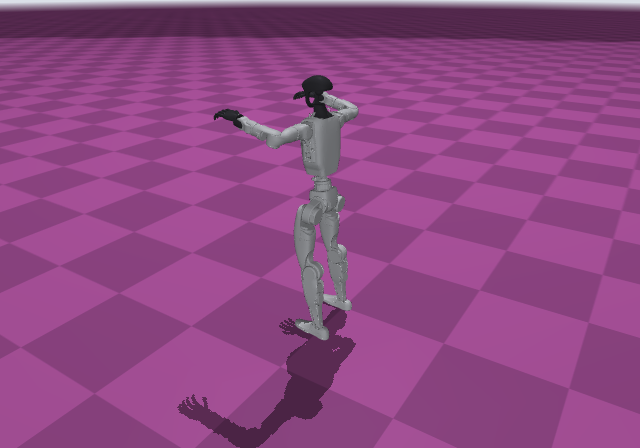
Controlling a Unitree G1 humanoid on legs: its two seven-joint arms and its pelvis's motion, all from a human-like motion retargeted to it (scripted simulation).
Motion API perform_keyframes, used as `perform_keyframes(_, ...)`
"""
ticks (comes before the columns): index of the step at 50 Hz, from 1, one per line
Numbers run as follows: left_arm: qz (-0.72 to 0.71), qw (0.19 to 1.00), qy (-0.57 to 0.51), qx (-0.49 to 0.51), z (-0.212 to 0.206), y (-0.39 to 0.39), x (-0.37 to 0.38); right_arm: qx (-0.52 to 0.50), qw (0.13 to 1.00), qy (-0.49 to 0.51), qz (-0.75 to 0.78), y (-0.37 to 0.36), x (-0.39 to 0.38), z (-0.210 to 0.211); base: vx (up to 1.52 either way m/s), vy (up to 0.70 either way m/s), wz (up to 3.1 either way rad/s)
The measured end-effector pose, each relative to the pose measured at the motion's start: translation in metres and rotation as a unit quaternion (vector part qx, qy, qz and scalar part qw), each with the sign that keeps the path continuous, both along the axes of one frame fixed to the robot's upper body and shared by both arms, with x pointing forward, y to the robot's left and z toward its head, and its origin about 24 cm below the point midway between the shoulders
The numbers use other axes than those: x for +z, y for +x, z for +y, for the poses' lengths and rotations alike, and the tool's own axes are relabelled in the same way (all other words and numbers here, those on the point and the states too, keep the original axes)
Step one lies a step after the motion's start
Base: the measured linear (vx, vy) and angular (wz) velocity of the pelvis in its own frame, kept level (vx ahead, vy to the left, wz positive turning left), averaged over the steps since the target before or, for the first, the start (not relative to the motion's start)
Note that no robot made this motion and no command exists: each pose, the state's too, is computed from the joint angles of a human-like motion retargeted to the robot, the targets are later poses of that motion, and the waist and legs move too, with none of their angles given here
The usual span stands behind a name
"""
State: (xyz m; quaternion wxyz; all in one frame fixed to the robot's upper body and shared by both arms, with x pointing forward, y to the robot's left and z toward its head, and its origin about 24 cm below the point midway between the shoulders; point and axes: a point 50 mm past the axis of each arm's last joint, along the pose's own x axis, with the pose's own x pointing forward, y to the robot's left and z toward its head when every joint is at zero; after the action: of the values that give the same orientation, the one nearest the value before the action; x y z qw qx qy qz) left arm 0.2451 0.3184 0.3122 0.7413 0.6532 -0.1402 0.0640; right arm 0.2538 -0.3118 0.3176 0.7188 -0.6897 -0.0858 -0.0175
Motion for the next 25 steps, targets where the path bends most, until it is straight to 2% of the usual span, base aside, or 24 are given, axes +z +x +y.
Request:
perform_keyframes(10, 0.013, 1.0, -0.001, -0.016, -0.005, -0.006, 0.001, -0.008, 0.999, 0.033, 0.018, -0.019, -0.018, -0.011, 0.08, 0.06, -0.09)
perform_keyframes(25, 0.01, 1.0, 0.011, -0.026, -0.009, -0.006, 0.007, -0.016, 0.999, 0.031, 0.007, -0.029, -0.015, -0.015, 0.01, 0.01, -0.01)
